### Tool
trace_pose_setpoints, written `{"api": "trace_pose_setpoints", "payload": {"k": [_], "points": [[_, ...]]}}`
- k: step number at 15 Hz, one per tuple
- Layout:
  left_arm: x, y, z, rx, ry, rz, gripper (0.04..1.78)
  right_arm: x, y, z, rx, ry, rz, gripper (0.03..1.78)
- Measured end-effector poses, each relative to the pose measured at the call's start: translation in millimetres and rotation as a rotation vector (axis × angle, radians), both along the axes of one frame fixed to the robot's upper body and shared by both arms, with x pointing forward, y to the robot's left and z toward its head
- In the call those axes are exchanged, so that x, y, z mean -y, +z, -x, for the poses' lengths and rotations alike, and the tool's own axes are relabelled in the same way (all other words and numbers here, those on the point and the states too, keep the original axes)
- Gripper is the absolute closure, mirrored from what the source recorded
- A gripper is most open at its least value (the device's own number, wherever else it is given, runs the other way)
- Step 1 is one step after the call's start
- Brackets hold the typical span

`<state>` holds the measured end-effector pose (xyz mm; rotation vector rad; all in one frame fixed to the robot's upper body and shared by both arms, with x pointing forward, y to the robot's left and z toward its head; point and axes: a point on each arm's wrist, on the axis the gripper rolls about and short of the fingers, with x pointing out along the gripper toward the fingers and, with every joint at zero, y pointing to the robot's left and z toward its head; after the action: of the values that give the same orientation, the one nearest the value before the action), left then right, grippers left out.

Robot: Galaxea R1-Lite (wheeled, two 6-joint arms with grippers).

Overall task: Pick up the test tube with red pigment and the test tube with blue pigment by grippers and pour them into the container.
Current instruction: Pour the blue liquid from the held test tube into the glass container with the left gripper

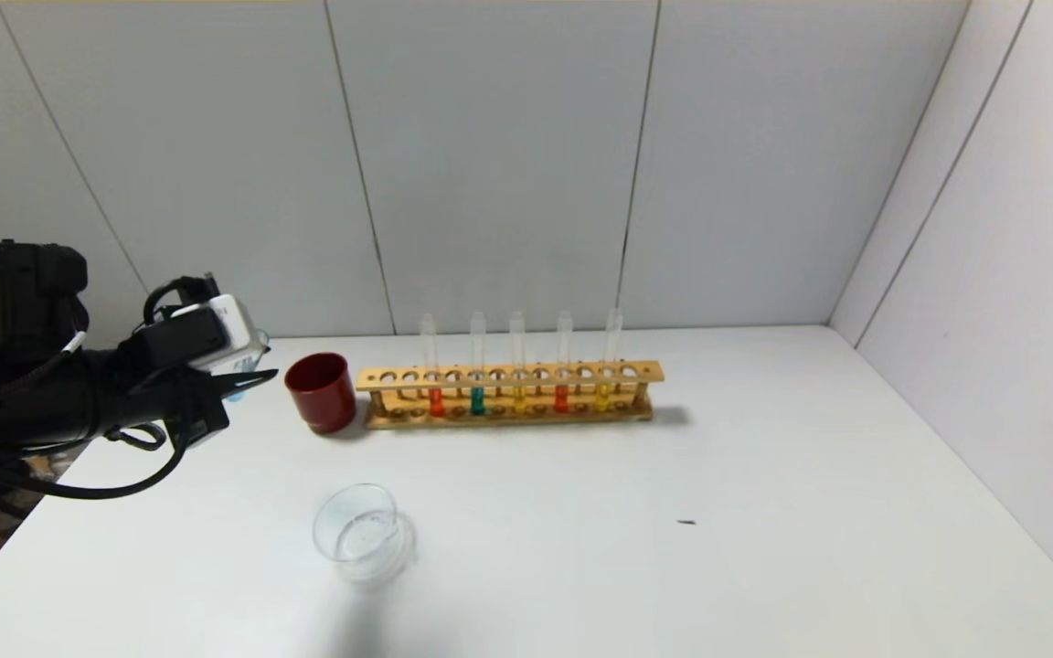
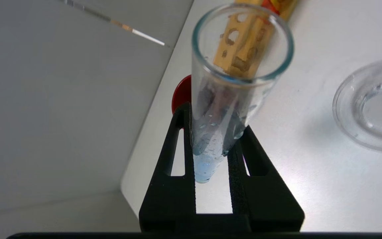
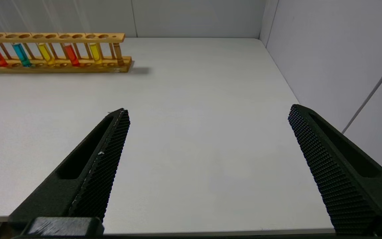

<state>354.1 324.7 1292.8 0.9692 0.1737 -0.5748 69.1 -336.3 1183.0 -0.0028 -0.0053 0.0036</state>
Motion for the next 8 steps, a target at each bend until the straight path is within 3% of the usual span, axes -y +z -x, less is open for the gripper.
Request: {"api": "trace_pose_setpoints", "payload": {"k": [4, 8], "points": [[0, -20, 1, 0.05, -0.173, -0.231, 1.49, 0, 0, 0, 0.0, 0.0, 0.0, 0.06], [-3, -38, 3, 0.092, -0.248, -0.379, 1.49, 0, 0, 0, 0.0, 0.0, 0.0, 0.06]]}}
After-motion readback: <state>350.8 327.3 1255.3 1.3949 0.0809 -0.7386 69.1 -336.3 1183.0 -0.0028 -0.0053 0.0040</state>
